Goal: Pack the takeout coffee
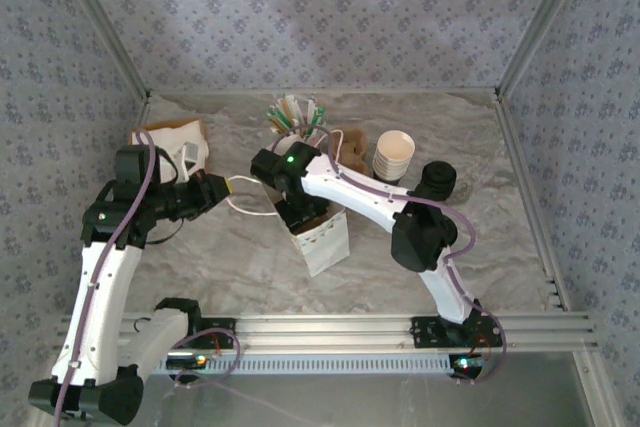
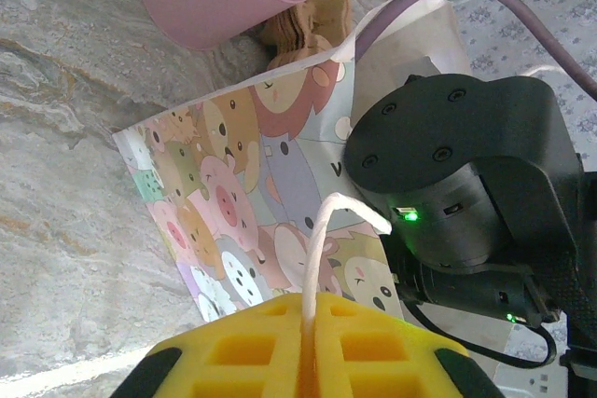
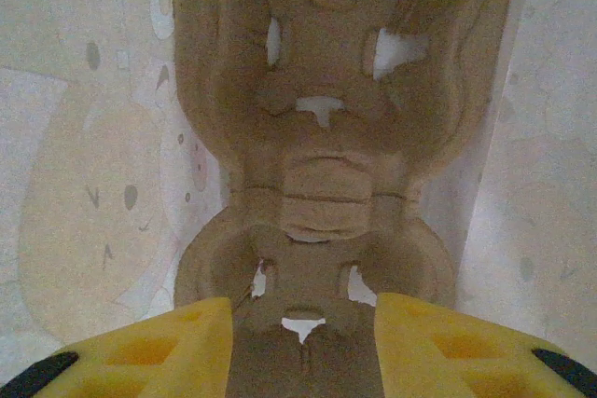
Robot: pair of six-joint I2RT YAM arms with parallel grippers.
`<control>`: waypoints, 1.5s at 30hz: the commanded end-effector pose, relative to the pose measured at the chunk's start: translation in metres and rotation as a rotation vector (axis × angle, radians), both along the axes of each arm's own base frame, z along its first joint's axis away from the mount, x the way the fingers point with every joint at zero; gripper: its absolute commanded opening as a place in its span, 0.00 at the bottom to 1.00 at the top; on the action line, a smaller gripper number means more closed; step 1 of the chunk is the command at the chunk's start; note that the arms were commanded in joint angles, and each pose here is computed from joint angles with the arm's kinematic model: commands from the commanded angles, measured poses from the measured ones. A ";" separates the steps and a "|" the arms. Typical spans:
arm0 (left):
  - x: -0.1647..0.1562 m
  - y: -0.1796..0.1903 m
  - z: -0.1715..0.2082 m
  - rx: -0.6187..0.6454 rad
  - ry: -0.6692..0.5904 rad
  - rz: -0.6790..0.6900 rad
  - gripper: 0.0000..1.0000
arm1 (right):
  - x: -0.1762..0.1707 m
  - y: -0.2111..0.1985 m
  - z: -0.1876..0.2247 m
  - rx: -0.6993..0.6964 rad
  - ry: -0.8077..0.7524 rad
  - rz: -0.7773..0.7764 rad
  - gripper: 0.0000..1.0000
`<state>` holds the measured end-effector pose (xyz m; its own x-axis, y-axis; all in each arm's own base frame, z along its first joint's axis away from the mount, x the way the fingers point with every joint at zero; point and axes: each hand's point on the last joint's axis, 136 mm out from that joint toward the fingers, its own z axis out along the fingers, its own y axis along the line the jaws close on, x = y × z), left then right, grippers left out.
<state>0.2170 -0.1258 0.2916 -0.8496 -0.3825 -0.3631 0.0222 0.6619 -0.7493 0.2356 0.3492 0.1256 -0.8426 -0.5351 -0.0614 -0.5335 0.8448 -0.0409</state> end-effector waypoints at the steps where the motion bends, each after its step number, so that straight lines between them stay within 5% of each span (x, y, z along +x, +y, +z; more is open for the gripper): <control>1: 0.000 -0.002 0.010 -0.011 -0.036 -0.018 0.11 | -0.008 -0.008 0.014 0.003 0.012 -0.016 0.48; 26: 0.002 -0.003 0.008 -0.018 -0.029 -0.015 0.12 | -0.003 -0.006 0.071 0.103 -0.088 -0.010 0.87; 45: 0.002 -0.002 0.006 -0.014 -0.026 -0.011 0.13 | -0.005 0.001 0.130 0.274 -0.203 -0.002 0.93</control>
